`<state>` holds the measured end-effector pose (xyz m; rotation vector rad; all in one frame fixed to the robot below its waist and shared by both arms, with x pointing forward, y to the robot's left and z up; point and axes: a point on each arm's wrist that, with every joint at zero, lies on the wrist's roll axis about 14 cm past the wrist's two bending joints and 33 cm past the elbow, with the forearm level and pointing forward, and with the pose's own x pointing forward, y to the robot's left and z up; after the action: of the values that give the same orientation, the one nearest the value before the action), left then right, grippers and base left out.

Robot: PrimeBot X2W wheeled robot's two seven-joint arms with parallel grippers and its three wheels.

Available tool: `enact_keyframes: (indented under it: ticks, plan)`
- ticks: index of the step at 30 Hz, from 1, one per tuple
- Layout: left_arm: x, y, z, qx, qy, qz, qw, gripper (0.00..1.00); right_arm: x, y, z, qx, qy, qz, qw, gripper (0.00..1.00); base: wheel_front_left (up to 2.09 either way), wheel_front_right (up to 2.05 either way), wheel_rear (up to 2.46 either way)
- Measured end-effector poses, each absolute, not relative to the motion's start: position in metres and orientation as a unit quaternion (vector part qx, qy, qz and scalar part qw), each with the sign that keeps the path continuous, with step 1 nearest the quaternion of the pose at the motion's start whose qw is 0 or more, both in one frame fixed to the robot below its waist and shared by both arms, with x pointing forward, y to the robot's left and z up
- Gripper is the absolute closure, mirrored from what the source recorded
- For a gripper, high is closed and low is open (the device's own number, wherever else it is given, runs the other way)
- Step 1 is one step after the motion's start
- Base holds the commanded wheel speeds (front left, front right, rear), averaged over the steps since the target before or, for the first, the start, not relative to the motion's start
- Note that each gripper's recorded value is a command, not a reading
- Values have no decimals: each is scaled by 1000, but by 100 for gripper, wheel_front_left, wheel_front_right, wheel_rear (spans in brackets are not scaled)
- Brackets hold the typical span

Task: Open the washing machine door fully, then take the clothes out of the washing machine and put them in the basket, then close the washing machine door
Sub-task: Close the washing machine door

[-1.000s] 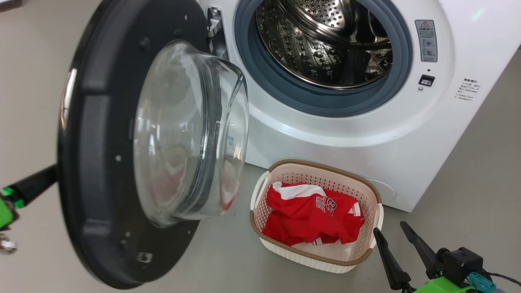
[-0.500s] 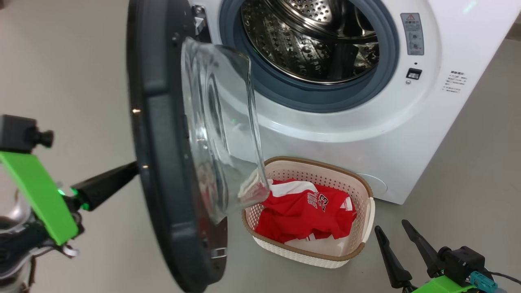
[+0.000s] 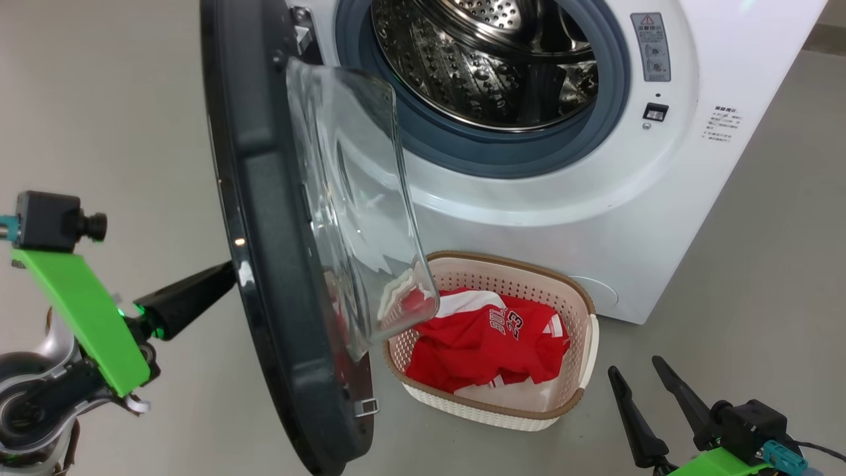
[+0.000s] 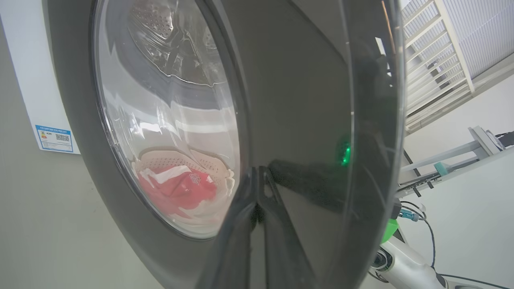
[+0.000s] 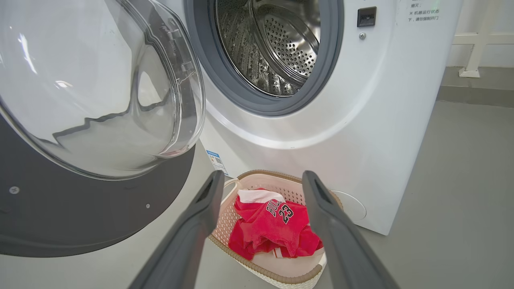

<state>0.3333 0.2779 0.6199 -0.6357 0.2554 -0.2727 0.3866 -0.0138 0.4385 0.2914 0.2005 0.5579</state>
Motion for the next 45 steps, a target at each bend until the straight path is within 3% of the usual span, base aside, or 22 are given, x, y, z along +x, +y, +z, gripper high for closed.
enact_keyframes:
  ticks: [6, 8, 10, 11, 14, 15, 17, 18, 32, 45]
  plan:
    - [326, 287, 622, -328, 97, -116, 933, 96, 383, -7, 447, 146, 89, 280, 945, 0, 0, 0, 0]
    - [321, 291, 619, -336, 89, -107, 931, 77, 382, -5, 451, 146, 85, 282, 944, 0, 0, 0, 0]
    - [314, 293, 610, -345, 89, -96, 929, 75, 378, -5, 452, 144, 84, 284, 944, 0, 0, 0, 0]
    - [309, 294, 605, -353, 89, -92, 927, 67, 375, -5, 451, 143, 86, 284, 944, 0, 0, 0, 0]
    - [298, 299, 593, -373, 82, -74, 921, 63, 369, -4, 452, 142, 88, 287, 943, 0, 0, 0, 0]
    - [294, 301, 589, -379, 79, -66, 920, 55, 368, -3, 453, 141, 86, 288, 943, 0, 0, 0, 0]
    - [286, 307, 581, -388, 73, -49, 917, 9, 367, -1, 456, 141, 82, 290, 943, 0, 0, 0, 0]
    - [282, 309, 576, -394, 71, -40, 915, 0, 367, 0, 457, 141, 81, 292, 943, 0, 0, 0, 0]
    - [233, 342, 503, -461, 36, 107, 880, 0, 361, 3, 452, 142, 91, 296, 940, 0, 0, 0, 0]
    - [206, 343, 459, -504, 24, 183, 844, 0, 362, 1, 450, 138, 92, 294, 941, 0, 0, 0, 0]
